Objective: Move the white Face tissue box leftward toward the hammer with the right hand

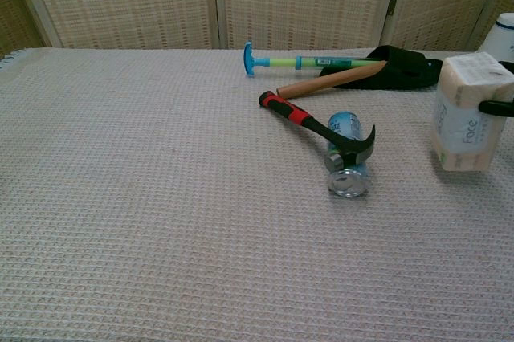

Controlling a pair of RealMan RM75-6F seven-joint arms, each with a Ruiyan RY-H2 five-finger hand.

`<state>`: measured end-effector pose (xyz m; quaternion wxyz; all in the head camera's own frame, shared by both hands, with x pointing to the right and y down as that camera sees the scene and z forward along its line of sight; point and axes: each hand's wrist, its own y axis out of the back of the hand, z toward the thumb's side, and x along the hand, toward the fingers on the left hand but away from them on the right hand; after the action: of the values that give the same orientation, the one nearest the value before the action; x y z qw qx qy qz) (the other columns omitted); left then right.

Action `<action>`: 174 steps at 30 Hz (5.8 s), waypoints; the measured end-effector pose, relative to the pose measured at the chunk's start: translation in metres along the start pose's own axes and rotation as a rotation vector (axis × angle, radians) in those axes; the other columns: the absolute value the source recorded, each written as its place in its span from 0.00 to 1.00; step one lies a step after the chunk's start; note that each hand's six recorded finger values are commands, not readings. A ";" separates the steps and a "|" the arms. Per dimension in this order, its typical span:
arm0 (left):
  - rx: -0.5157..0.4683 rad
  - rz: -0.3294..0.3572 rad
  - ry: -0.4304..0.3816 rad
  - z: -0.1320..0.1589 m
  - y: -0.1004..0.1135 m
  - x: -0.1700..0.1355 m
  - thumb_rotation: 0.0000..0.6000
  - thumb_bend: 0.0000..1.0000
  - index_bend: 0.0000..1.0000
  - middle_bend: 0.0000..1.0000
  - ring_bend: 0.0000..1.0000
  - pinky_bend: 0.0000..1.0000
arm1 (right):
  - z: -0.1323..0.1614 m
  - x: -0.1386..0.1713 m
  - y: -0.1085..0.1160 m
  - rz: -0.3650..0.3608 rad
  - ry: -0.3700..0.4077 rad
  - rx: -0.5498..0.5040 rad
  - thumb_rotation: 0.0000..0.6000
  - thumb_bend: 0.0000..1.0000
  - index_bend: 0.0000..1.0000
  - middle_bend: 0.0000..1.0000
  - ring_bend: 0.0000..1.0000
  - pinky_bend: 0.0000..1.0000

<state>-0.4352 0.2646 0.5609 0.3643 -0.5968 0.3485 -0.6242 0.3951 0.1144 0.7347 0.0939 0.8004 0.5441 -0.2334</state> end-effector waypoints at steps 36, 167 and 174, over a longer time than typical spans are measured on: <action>0.004 0.001 -0.002 0.002 0.001 -0.001 1.00 0.34 0.10 0.00 0.00 0.15 | -0.029 0.023 0.013 0.138 -0.211 0.274 1.00 0.00 0.00 0.08 0.02 0.00; -0.002 0.006 0.048 -0.003 0.007 -0.004 1.00 0.34 0.10 0.00 0.00 0.15 | 0.000 -0.013 0.020 0.010 -0.109 0.620 1.00 0.15 0.45 0.46 0.27 0.00; 0.003 0.001 0.050 -0.002 0.006 -0.004 1.00 0.34 0.10 0.00 0.00 0.15 | -0.006 -0.011 0.024 0.018 -0.168 0.718 1.00 0.15 0.42 0.46 0.26 0.00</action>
<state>-0.4373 0.2651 0.5537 0.3567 -0.5805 0.3569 -0.6391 0.4156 0.0984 0.7426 -0.1466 0.7651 0.4111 -0.4735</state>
